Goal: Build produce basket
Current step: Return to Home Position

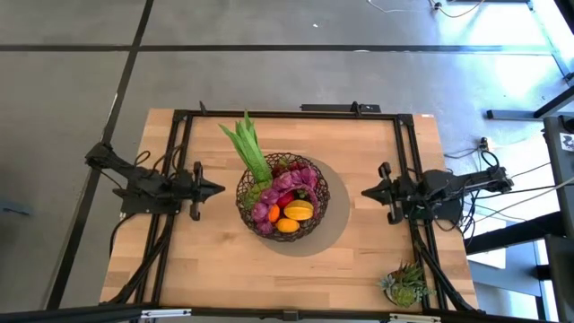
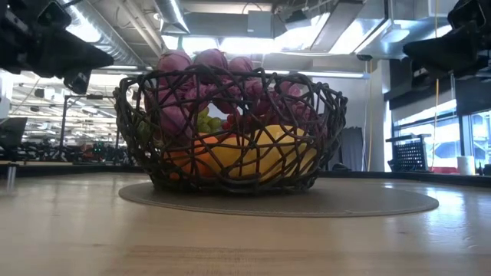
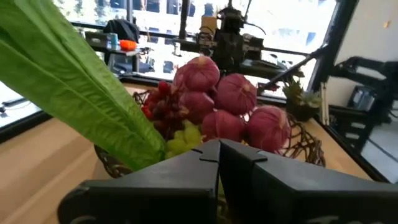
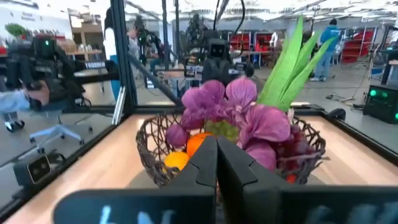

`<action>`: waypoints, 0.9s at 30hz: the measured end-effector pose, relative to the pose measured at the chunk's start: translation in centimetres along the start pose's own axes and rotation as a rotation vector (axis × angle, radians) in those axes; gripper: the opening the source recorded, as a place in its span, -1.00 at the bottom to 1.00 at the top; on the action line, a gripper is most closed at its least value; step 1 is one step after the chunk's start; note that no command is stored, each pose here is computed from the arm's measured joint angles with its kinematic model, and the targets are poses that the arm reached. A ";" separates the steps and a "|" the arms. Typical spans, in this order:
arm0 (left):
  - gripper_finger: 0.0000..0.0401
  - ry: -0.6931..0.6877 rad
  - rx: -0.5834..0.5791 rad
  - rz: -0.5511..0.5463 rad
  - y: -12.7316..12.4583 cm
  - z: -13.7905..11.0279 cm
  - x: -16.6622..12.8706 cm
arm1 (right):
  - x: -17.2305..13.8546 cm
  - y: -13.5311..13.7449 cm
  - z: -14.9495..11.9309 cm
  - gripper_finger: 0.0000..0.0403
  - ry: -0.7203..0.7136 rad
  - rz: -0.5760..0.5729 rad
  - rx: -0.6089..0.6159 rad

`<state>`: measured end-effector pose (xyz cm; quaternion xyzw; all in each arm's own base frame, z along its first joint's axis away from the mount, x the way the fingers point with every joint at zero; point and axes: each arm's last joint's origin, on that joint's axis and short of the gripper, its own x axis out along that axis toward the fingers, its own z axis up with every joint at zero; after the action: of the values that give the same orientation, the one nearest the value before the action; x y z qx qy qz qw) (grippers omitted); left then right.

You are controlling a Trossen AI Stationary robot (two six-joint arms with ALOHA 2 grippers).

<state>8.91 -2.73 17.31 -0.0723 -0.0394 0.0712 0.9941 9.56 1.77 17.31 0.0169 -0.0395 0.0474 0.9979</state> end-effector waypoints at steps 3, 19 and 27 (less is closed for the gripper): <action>-1.00 0.004 0.054 -0.062 -0.2 0.0 0.0 | 0.0 0.0 -0.1 -1.00 0.013 -0.001 -0.025; -1.00 0.015 0.060 -0.155 -0.4 -0.1 0.0 | 0.1 0.1 -0.6 -1.00 0.069 0.052 -0.059; -1.00 0.017 0.062 -0.154 -0.4 -0.1 0.0 | 0.1 0.1 -0.6 -1.00 0.069 0.050 -0.058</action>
<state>8.94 -3.18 17.28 -0.0389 -0.0342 -0.0050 0.9986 9.72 1.95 16.68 -0.0148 -0.0070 0.0720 0.9973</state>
